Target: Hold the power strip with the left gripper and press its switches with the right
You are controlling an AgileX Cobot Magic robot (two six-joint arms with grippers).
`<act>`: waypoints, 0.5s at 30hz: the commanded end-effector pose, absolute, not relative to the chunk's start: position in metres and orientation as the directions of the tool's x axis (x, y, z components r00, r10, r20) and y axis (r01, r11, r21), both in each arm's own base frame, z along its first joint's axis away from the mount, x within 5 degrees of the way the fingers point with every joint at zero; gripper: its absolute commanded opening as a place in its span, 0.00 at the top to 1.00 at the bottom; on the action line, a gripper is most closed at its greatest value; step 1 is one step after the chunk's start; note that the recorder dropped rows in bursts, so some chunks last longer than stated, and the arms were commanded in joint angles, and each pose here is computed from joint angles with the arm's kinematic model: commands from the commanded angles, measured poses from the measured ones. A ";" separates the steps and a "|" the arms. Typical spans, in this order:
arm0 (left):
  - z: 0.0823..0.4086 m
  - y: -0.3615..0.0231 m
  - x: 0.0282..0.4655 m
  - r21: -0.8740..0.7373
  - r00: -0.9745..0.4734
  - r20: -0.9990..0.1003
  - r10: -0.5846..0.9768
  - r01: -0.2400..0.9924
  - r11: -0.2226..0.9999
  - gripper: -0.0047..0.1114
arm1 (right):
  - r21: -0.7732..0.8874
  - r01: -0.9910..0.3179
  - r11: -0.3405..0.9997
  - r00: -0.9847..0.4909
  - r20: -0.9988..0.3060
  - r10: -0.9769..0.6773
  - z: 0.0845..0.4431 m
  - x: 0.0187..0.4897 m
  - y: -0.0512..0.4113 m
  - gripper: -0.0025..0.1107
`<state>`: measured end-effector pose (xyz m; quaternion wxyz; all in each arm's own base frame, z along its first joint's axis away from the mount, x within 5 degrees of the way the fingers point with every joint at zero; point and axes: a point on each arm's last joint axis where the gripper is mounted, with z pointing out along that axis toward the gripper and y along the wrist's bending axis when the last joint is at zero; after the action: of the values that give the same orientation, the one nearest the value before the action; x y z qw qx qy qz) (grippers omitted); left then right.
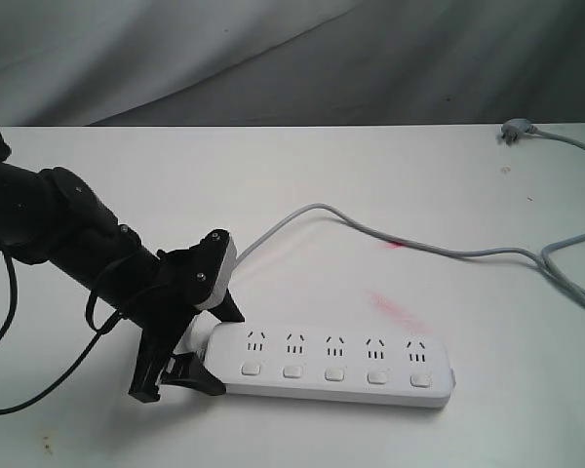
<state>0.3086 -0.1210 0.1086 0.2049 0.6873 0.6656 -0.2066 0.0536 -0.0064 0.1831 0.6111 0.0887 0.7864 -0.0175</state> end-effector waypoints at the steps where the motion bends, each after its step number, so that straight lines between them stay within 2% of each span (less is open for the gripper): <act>1: 0.109 -0.122 0.312 0.035 0.035 -0.548 0.836 0.999 -0.018 0.96 | 0.079 0.157 0.985 -0.228 -0.967 0.114 0.183 0.053 -0.006 0.96; 4: 0.109 -0.122 0.312 0.035 0.035 -0.548 0.836 0.999 -0.018 0.96 | 0.062 0.153 0.986 -0.228 -0.969 0.097 0.183 0.053 -0.006 0.96; 7: 0.109 -0.122 0.312 0.035 0.035 -0.548 0.836 0.999 -0.018 0.96 | -0.058 0.154 0.986 -0.175 -0.984 -0.030 0.190 0.054 -0.009 0.96; 9: 0.109 -0.122 0.312 0.035 0.035 -0.548 0.836 0.999 -0.018 0.96 | -0.040 0.163 0.986 -0.044 -0.998 -0.033 0.202 0.056 -0.009 0.96; 11: 0.109 -0.122 0.312 0.035 0.035 -0.548 0.836 0.999 -0.018 0.96 | 0.072 0.162 0.984 0.128 -0.990 0.051 0.216 0.055 -0.010 0.96; 15: 0.109 -0.122 0.312 0.035 0.035 -0.548 0.836 0.999 -0.018 0.96 | 0.146 0.159 0.976 0.430 -0.901 0.064 0.243 0.047 -0.013 0.96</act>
<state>0.3087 -0.1209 0.1085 0.2053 0.6870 0.6660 -0.2058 0.0542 -0.0106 0.2235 0.7713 0.0895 0.6292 -0.0331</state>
